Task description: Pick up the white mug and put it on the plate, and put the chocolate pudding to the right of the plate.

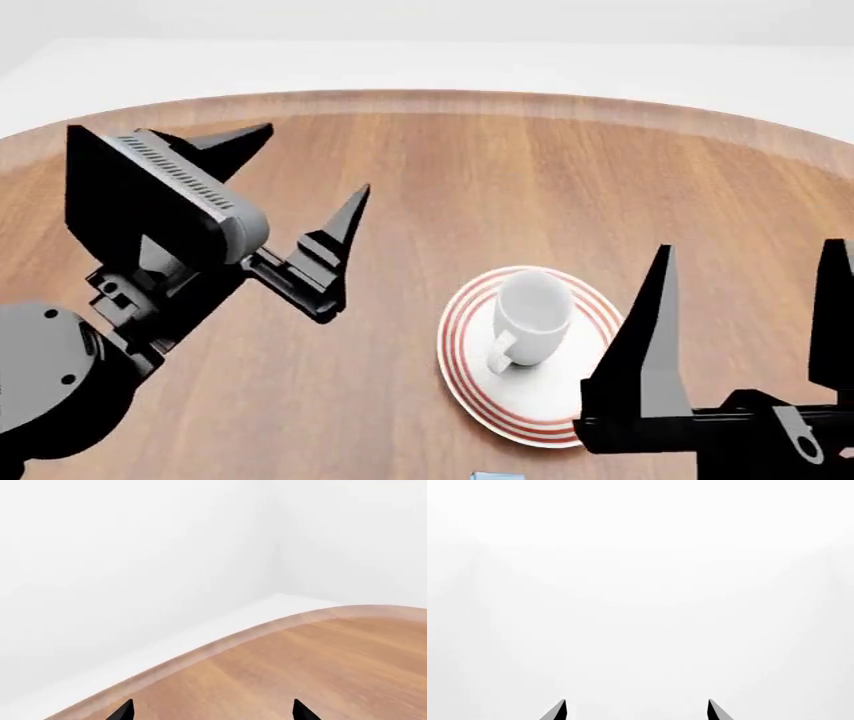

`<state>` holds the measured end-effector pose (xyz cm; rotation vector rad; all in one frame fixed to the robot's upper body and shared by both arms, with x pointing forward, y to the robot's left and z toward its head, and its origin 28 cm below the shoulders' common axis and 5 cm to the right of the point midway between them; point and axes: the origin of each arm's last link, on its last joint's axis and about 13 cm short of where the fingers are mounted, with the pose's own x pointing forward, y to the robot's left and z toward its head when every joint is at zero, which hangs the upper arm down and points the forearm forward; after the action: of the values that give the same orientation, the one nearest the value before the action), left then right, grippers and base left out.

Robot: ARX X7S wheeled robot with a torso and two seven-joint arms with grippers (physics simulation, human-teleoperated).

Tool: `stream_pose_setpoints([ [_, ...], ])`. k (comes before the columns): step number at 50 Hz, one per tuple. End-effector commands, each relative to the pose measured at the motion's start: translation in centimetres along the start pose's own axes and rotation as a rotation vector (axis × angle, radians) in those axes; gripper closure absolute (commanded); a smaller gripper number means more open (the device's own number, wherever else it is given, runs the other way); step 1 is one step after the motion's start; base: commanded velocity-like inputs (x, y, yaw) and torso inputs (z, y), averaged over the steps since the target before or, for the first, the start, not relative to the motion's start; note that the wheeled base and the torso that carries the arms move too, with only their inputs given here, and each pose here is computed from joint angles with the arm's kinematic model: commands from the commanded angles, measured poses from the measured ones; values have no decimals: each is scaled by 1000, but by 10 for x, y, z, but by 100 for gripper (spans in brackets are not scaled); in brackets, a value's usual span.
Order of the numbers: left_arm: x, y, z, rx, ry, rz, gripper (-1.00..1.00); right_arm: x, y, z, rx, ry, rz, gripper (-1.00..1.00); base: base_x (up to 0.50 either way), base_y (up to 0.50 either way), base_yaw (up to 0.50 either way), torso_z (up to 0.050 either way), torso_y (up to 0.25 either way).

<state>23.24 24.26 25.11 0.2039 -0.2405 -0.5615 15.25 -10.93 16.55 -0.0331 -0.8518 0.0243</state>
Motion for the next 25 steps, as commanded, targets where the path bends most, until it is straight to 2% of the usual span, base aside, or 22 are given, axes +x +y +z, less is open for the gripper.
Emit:
stream_pose_setpoints([
  [1, 3, 3, 3, 46, -63, 93, -100, 0, 5, 10, 13, 36, 28, -100, 0, 0, 0, 0, 0],
  [4, 1, 3, 5, 51, -68, 97, -100, 0, 7, 14, 44, 115, 15, -100, 0, 0, 0, 0, 0],
  [10, 2, 3, 5, 56, -66, 105, -100, -5, 13, 18, 28, 230, -15, -100, 0, 0, 0, 0, 0],
  [13, 3, 3, 3, 53, -64, 103, -100, -8, 16, 17, 49, 283, -3, -100, 0, 0, 0, 0, 0],
  [25, 1, 4, 1, 45, -60, 108, -100, -18, 24, 19, 61, 396, 47, -100, 0, 0, 0, 0, 0],
])
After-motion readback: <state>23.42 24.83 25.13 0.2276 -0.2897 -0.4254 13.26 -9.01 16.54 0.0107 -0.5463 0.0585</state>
